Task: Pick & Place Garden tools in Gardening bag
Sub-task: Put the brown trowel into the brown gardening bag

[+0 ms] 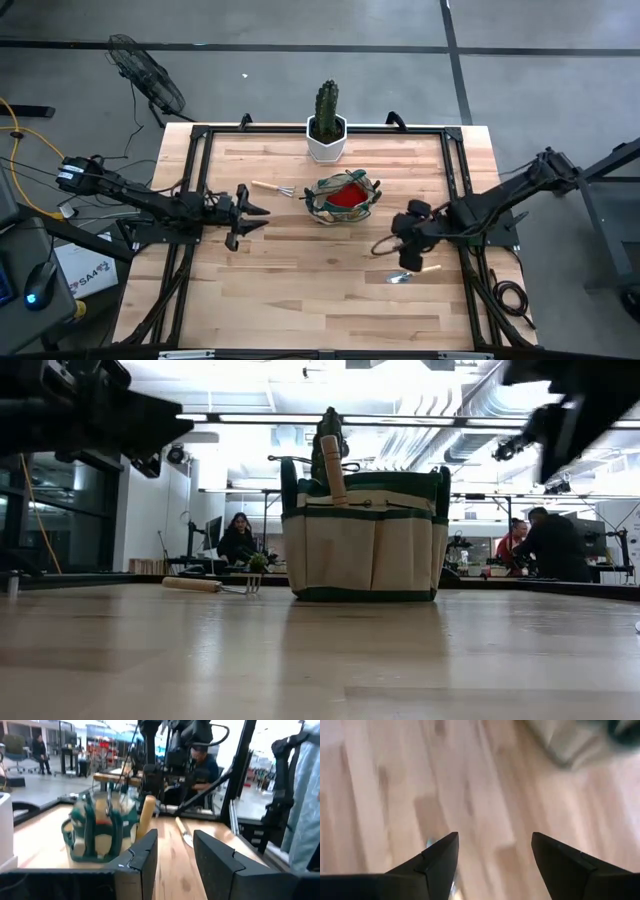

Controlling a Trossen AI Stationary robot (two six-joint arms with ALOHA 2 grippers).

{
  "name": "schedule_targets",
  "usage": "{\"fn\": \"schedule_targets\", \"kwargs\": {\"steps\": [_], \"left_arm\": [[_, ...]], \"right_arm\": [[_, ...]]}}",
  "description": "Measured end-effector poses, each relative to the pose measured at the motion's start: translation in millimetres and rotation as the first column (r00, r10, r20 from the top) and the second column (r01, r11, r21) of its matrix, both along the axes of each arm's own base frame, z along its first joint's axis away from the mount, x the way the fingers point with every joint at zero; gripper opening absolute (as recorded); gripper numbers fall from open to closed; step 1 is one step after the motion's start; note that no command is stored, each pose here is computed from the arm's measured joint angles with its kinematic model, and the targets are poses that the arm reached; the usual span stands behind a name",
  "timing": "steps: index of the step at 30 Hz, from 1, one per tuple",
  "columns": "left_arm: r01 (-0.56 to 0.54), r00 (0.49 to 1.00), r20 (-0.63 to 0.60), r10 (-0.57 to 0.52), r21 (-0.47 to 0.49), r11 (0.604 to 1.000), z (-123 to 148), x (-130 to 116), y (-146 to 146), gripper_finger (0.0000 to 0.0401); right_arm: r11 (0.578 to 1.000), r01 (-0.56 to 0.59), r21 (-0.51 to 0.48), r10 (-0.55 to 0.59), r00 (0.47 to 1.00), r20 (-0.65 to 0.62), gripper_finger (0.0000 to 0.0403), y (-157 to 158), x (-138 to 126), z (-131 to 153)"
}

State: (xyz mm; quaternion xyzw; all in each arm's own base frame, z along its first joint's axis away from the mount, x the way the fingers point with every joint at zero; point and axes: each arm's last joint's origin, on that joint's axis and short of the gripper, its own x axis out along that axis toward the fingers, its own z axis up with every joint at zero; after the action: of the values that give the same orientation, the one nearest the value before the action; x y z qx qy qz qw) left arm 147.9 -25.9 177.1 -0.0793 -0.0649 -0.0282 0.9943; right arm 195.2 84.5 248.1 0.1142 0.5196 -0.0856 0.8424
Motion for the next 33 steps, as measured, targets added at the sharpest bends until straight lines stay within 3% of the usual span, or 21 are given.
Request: {"fn": "schedule_targets", "kwargs": {"steps": [8, 18, 23, 27, 30, 33], "left_arm": [[0.001, 1.000, -0.015, -0.001, 0.031, 1.000, -1.6, 0.1, -0.2, 0.0124], [0.002, 1.000, -0.010, -0.001, 0.050, 0.999, -1.3, -0.1, -0.2, 0.0124], [0.004, 1.000, -0.011, -0.003, 0.038, 0.999, -1.4, -0.2, -0.2, 0.0124], [0.005, 1.000, -0.013, -0.005, 0.031, 1.000, -1.7, -0.2, -0.2, 0.0124], [0.006, 1.000, -0.018, -0.006, 0.030, 1.000, -2.1, -0.2, -0.2, 0.0124], [0.006, 1.000, -0.019, -0.006, 0.030, 1.000, -2.2, -0.2, -0.2, 0.0124]], "right_arm": [[0.998, -0.030, 0.063, 0.037, 0.993, -0.109, 0.0244, 25.3, -22.8, -3.5], [0.995, -0.102, 0.002, 0.101, 0.984, -0.149, 0.0244, 53.3, -35.6, -33.6], [0.999, 0.047, 0.018, -0.043, 0.980, -0.192, 0.0244, 55.5, -41.2, -44.2], [0.971, 0.231, 0.057, -0.213, 0.951, -0.226, 0.0244, 57.9, -47.6, -44.8], [0.913, 0.402, 0.065, -0.370, 0.886, -0.281, 0.0244, 59.0, -56.0, -45.7], [0.817, 0.573, 0.066, -0.529, 0.791, -0.308, 0.0244, 61.1, -63.9, -46.0]]}}
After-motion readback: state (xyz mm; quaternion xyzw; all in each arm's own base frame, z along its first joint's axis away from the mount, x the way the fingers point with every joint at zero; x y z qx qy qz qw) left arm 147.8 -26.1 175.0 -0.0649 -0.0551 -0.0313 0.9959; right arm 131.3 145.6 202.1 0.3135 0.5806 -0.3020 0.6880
